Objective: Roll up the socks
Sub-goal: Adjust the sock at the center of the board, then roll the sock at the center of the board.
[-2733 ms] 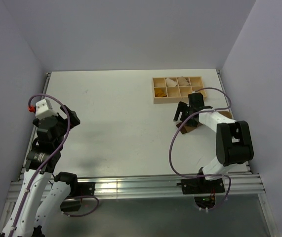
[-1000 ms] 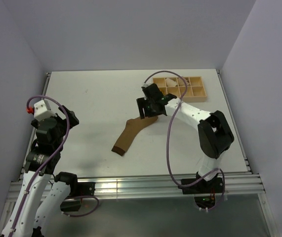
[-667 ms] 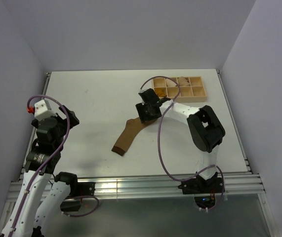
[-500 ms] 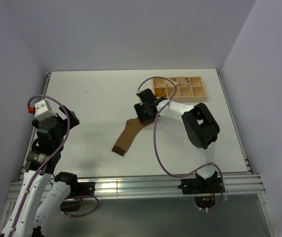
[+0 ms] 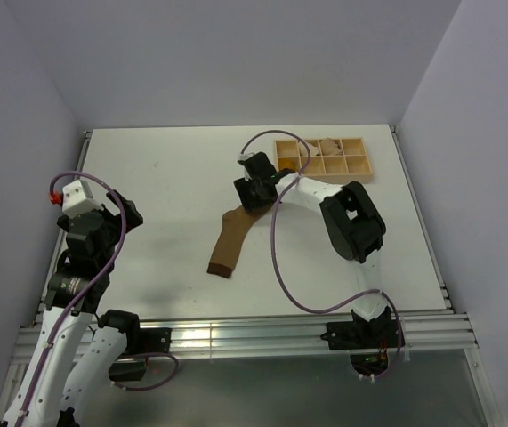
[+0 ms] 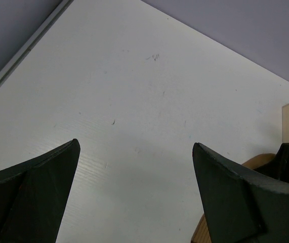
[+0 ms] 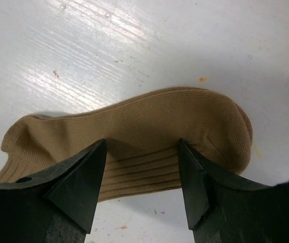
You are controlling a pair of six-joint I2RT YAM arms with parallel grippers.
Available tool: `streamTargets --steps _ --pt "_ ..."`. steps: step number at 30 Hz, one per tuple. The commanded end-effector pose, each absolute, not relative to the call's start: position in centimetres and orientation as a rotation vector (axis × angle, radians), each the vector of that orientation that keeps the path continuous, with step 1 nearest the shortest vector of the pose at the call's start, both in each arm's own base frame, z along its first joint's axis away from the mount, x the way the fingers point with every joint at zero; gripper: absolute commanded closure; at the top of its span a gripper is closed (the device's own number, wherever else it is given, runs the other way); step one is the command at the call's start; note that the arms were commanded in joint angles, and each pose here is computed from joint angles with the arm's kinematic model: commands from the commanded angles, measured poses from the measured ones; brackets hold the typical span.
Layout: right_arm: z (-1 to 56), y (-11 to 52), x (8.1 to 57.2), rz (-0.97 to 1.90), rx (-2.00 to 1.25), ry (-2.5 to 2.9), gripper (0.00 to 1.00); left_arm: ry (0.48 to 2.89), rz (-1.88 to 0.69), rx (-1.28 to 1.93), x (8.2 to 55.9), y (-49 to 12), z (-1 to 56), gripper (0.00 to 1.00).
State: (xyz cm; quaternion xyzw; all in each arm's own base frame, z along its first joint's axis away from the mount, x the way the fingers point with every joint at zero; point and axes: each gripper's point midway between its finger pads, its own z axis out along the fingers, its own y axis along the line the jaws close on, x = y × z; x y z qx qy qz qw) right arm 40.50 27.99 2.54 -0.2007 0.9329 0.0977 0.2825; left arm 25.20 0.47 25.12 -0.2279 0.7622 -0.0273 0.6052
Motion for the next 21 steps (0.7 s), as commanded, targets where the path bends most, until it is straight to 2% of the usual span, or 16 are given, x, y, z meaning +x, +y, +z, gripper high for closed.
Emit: streamTargets --steps 1,6,10,17,21 --pt "7.1 29.2 41.9 0.305 -0.533 2.382 0.34 1.743 -0.072 -0.509 25.4 0.3 25.6 0.00" --pt "14.1 30.7 38.9 0.284 -0.683 2.181 0.30 1.742 -0.076 -0.509 25.4 0.2 25.7 0.00" --pt "15.5 32.9 34.0 0.300 -0.902 2.035 0.28 1.747 -0.079 -0.505 25.5 0.2 25.5 0.01" --pt "10.7 36.1 24.3 0.342 -1.208 1.963 0.28 1.755 -0.073 -0.515 25.6 0.3 25.2 0.00" --pt "8.2 37.9 20.9 0.364 -1.310 1.943 0.31 1.760 -0.075 -0.516 25.6 0.3 25.1 0.01"
